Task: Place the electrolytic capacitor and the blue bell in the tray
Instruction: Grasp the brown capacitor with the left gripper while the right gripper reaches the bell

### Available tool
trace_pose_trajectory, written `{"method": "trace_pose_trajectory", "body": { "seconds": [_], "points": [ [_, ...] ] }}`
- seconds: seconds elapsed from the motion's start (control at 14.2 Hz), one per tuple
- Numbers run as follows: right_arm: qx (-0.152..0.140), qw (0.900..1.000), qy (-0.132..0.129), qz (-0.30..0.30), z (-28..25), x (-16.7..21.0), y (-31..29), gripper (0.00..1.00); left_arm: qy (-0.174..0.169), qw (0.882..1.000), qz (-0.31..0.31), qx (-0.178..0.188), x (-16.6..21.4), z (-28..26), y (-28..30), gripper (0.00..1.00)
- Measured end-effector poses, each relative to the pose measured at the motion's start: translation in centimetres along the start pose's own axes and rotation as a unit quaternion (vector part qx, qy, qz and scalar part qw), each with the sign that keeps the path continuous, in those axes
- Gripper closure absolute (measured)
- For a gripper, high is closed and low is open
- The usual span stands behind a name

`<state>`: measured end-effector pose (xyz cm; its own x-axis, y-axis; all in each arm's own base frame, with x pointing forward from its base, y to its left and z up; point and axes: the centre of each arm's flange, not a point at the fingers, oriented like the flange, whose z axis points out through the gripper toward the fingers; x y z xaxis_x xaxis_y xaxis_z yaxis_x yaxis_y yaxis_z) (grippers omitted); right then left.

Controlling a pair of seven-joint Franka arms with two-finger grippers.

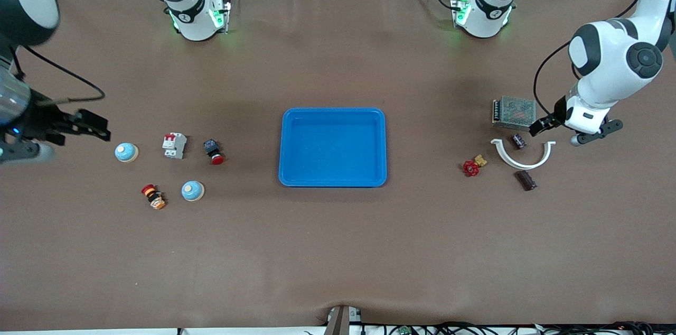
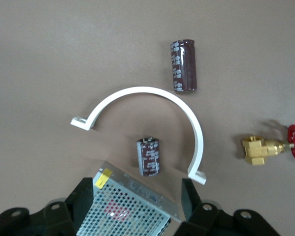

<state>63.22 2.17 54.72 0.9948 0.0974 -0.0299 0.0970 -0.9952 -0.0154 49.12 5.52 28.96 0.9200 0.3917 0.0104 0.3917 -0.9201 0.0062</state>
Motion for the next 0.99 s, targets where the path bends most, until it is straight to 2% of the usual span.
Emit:
{"method": "trace_pose_trajectory", "body": {
  "seconds": [0.21, 0.56, 0.99],
  "points": [
    [0.001, 1.0, -0.011, -0.01, 5.3, 2.3, -1.2, 0.0, 0.001, 1.0, -0.009, -0.005, 0.2, 2.5, 0.5, 0.24],
    [0.0, 0.999, -0.036, -0.03, 13.3, 4.6, -3.7, 0.0, -0.013, 1.0, -0.014, -0.007, 0.0, 5.9, 0.6, 0.36],
    [-0.001, 0.998, -0.033, -0.054, 18.7, 4.7, -4.3, 0.0, -0.024, 1.0, -0.015, -0.008, -0.3, 8.2, 0.6, 0.39]
  ]
}}
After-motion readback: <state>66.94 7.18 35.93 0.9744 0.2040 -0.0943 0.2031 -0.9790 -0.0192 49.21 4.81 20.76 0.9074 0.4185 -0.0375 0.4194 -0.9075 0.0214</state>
